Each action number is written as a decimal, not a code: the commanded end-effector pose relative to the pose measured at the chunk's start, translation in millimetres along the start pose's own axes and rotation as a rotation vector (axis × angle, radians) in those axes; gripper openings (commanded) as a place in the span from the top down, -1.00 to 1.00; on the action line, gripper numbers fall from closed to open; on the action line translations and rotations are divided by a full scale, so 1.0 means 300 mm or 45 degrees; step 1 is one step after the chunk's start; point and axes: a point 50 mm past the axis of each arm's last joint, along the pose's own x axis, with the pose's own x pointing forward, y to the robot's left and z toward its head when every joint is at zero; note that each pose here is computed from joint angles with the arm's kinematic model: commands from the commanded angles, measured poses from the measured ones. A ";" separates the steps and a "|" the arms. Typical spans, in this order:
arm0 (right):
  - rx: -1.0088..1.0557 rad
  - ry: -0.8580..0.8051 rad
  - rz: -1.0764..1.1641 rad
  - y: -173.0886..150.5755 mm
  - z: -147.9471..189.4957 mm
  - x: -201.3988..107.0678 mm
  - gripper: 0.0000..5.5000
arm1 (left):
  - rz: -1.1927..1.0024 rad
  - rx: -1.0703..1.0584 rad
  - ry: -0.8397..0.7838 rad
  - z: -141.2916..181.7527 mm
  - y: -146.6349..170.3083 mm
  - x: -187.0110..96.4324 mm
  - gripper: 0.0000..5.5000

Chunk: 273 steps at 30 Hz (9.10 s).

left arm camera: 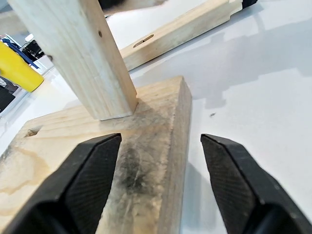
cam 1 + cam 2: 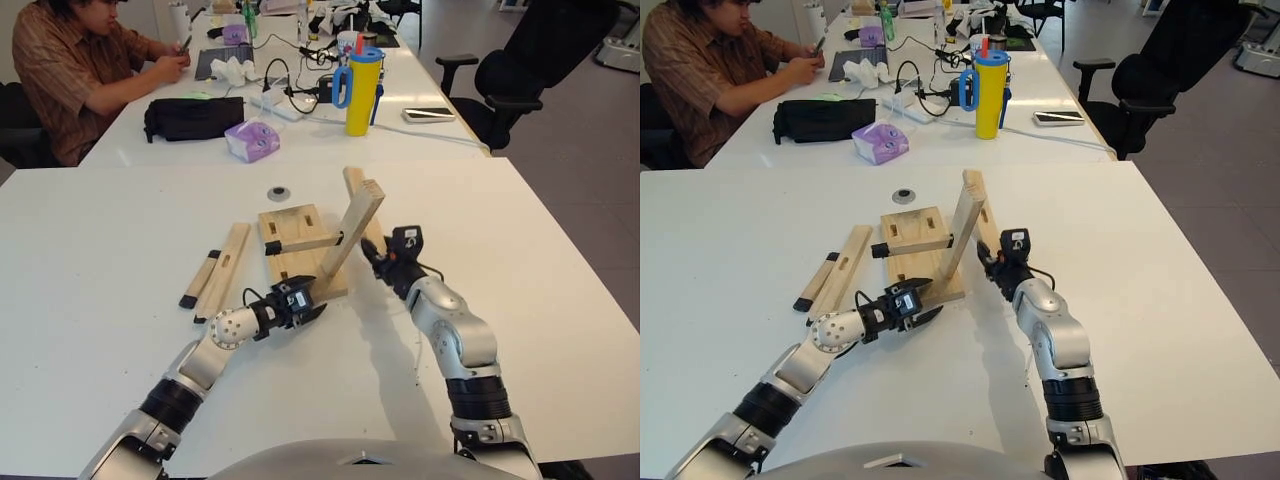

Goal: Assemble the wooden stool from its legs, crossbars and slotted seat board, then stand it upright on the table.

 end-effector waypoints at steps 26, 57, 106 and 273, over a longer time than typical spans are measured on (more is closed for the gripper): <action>0.384 0.204 1.443 0.068 0.360 -0.253 0.25 | -0.418 -1.070 -0.786 0.414 0.335 -0.341 -0.68; 0.346 0.395 1.606 0.038 0.288 -0.280 0.25 | -0.581 -1.181 -0.722 0.427 0.329 -0.338 0.26; 0.083 0.290 0.624 0.170 -0.216 -0.085 -0.43 | -0.109 -0.809 -0.262 0.180 0.492 -0.483 0.26; -0.364 0.595 0.272 0.110 -0.455 -0.027 0.92 | 0.112 -0.840 -0.188 0.128 0.232 0.060 -0.03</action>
